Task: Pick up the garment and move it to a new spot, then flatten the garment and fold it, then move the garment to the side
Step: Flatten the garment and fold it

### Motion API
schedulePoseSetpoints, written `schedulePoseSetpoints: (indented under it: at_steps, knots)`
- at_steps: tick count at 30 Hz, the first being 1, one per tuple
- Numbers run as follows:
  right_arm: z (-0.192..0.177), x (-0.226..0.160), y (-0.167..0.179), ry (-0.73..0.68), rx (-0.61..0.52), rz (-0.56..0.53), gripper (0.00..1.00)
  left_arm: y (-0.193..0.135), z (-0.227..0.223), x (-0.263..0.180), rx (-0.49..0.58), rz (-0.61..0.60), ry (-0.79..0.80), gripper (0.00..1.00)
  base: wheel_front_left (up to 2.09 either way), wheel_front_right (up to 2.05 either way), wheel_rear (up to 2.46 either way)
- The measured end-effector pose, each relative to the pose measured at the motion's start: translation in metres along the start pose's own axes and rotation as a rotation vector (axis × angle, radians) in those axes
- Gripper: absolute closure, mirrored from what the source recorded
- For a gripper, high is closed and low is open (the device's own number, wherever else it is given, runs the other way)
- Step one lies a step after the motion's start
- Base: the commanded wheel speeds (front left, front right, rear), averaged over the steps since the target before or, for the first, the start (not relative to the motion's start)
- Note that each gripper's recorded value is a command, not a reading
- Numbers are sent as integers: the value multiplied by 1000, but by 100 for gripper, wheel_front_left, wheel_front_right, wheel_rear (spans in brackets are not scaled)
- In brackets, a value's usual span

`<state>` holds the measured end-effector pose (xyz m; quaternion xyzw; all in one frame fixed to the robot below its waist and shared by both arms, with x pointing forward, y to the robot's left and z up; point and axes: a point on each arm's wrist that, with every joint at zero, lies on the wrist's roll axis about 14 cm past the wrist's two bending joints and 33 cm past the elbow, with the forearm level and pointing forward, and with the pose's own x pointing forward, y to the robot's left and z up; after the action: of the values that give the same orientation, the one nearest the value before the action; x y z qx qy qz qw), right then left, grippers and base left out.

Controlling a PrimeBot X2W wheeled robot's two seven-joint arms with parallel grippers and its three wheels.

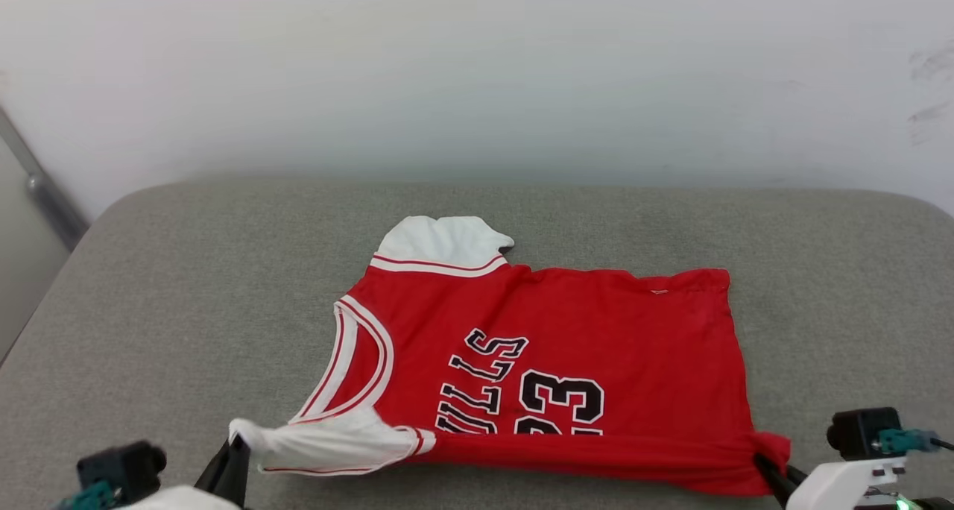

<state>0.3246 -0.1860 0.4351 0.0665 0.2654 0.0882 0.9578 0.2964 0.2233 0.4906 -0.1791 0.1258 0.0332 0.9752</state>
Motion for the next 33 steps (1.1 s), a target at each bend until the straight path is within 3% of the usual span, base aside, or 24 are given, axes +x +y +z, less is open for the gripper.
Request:
schedulePoseSetpoints:
  at_steps: [7, 20, 21, 22, 23, 24, 25, 27, 28, 29, 30, 33]
  knots:
    - [1, 13, 3, 69, -13, -8, 100, -26, -1, 39, 13, -102, 48, 100, 0, 0, 0]
    - [3, 61, -7, 142, -43, -21, 100, -41, -18, 113, 34, -155, 118, 100, 0, 0, 0]
    - [2, 65, -7, 145, -46, -20, 83, -41, -25, 117, 31, -156, 138, 100, 0, 0, 0]
    - [1, 69, -7, 146, -50, -22, 60, -41, -33, 121, 31, -160, 167, 100, 0, 0, 0]
    - [0, 73, -7, 148, -52, -21, 24, -40, -40, 124, 34, -160, 194, 100, 0, 0, 0]
    - [-3, 76, -7, 156, -58, -19, 3, -41, -47, 127, 30, -164, 219, 100, 0, 0, 0]
    - [-7, 79, -6, 168, -57, -16, 0, -41, -54, 129, 23, -164, 248, 82, 0, 0, 0]
    - [-16, 83, -4, 186, -51, -10, 0, -40, -69, 131, 18, -164, 303, 58, 0, 0, 0]
    - [-18, 84, -4, 187, -50, -8, 0, -41, -74, 132, 12, -166, 316, 36, 0, 0, 0]
    - [-20, 85, -3, 187, -45, -4, 0, -40, -78, 132, 5, -164, 331, 6, 0, 0, 0]
    - [-20, 85, -2, 182, -45, -1, 0, -40, -79, 133, 2, -164, 335, 0, 0, 0, 0]
    - [-12, 85, -2, 113, -34, 4, 0, -37, -77, 133, -6, -157, 325, 0, 0, 0, 0]
